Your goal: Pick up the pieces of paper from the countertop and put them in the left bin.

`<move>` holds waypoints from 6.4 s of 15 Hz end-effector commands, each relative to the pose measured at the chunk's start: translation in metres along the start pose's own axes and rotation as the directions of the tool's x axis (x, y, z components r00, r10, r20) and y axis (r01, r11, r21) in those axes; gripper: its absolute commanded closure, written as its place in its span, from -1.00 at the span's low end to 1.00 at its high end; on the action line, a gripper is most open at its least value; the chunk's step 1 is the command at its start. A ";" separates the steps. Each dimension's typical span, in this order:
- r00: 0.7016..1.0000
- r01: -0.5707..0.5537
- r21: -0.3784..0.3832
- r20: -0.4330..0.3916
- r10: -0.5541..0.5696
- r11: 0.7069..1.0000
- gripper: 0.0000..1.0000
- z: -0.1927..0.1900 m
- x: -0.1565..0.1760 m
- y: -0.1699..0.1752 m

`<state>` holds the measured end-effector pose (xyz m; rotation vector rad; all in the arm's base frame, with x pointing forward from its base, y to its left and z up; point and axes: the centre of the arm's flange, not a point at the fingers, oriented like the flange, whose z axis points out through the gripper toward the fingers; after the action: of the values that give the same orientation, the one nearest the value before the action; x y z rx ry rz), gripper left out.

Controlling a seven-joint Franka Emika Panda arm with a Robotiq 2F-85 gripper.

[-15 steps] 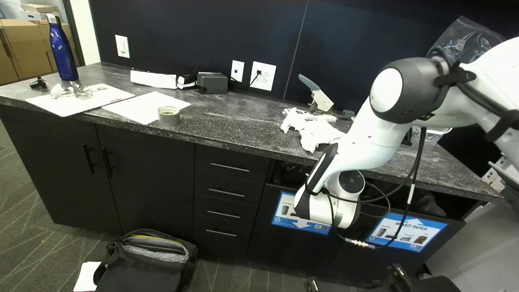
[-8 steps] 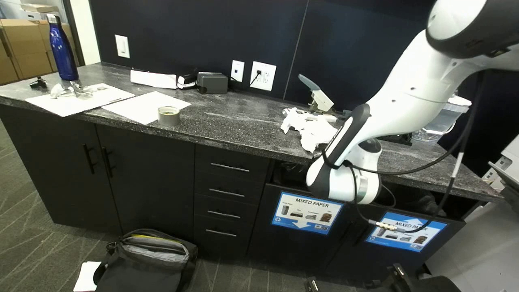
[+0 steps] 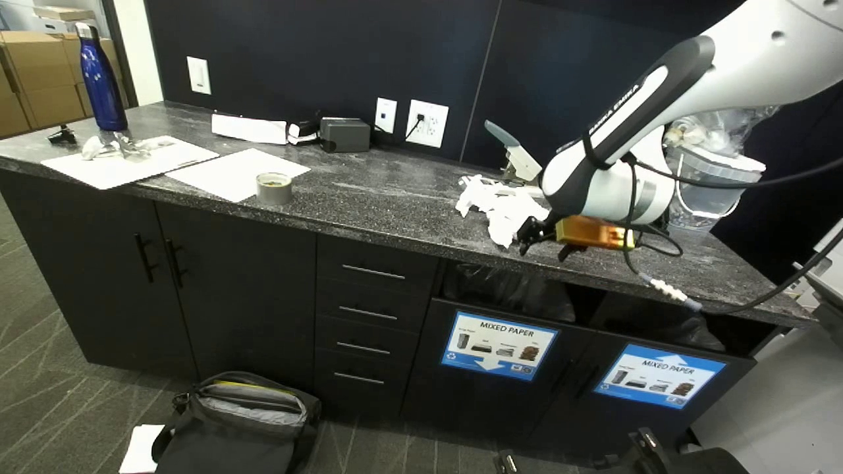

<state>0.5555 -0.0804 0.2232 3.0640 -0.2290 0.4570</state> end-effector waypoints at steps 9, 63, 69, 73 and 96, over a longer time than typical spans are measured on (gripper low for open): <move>0.817 0.564 0.024 0.130 -0.562 0.826 -1.00 -0.021 0.120 -0.023; 0.704 0.314 0.184 0.613 -0.359 0.931 0.87 -0.053 0.027 0.037; 0.649 0.270 0.295 0.647 -0.399 0.917 0.89 -0.071 -0.041 0.040; 0.709 0.285 0.283 0.581 -0.400 0.916 0.86 -0.073 -0.086 0.045; 0.956 0.114 -0.050 -0.266 -0.123 0.992 0.88 0.144 -0.130 -0.009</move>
<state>0.4665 -0.0640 0.0903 2.9779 0.0626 0.6538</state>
